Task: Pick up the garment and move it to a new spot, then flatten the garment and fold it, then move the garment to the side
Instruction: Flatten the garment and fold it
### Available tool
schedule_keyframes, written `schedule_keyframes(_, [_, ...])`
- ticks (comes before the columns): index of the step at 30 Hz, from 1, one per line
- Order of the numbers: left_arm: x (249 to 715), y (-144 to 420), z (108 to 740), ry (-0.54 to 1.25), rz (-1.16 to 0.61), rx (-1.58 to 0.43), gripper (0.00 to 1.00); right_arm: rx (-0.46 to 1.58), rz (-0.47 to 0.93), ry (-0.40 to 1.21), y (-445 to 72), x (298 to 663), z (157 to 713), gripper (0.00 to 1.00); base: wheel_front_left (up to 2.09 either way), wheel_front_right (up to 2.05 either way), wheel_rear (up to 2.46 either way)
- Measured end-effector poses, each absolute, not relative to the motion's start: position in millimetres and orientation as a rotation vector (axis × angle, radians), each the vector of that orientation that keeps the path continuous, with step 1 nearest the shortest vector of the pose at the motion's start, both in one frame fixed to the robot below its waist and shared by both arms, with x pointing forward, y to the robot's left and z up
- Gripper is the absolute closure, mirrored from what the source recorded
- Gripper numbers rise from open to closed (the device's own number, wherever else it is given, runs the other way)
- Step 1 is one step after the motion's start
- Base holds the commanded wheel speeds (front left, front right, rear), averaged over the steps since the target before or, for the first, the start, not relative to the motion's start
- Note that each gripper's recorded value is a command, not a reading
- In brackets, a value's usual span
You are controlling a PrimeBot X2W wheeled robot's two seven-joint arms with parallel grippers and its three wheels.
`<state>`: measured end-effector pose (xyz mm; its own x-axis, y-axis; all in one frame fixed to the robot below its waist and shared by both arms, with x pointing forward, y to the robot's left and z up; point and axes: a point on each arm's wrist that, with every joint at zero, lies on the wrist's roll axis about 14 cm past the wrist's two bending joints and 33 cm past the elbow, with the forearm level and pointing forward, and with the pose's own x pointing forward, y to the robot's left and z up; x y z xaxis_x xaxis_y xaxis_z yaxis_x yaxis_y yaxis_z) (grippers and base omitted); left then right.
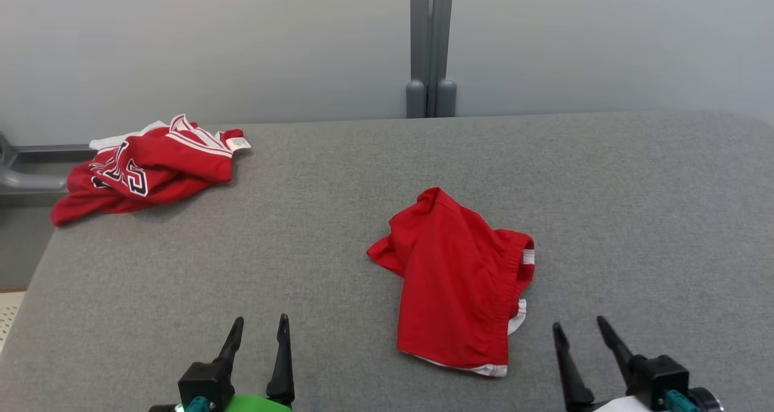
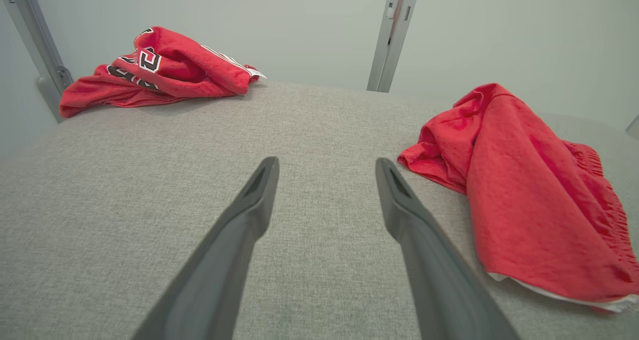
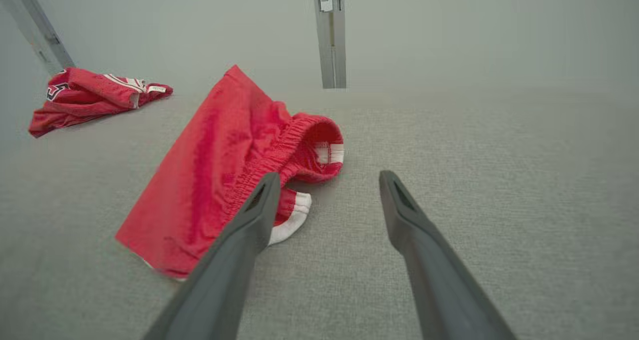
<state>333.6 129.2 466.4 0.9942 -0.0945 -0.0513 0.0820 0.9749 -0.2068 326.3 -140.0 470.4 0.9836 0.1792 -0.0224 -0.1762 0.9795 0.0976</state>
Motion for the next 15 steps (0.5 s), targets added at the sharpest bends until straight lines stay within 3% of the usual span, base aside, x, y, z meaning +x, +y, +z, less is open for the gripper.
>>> schedule_keyframes(10, [329.9,147.4,457.4,0.084,-0.029,-0.203,0.00,0.076,0.419,0.268,-65.3,321.2,405.1,0.00,0.00,0.00,0.00])
schedule_keyframes(12, [327.9,152.6,455.3,0.089,-0.011,-0.204,0.00,0.068,0.442,0.297,-58.6,324.0,397.7,0.51,0.00,0.00,0.00])
schedule_keyframes(13, [326.9,155.7,454.3,0.091,0.000,-0.205,0.00,0.066,0.451,0.307,-56.1,326.7,395.2,0.67,0.00,0.00,0.00])
schedule_keyframes(14, [325.9,158.9,453.3,0.093,0.011,-0.206,0.00,0.065,0.460,0.313,-53.4,329.4,393.8,0.96,0.00,0.00,0.00])
schedule_keyframes(15, [325.0,161.2,452.4,0.096,0.019,-0.206,0.00,0.063,0.465,0.316,-51.6,332.0,393.2,1.00,0.00,0.00,0.00])
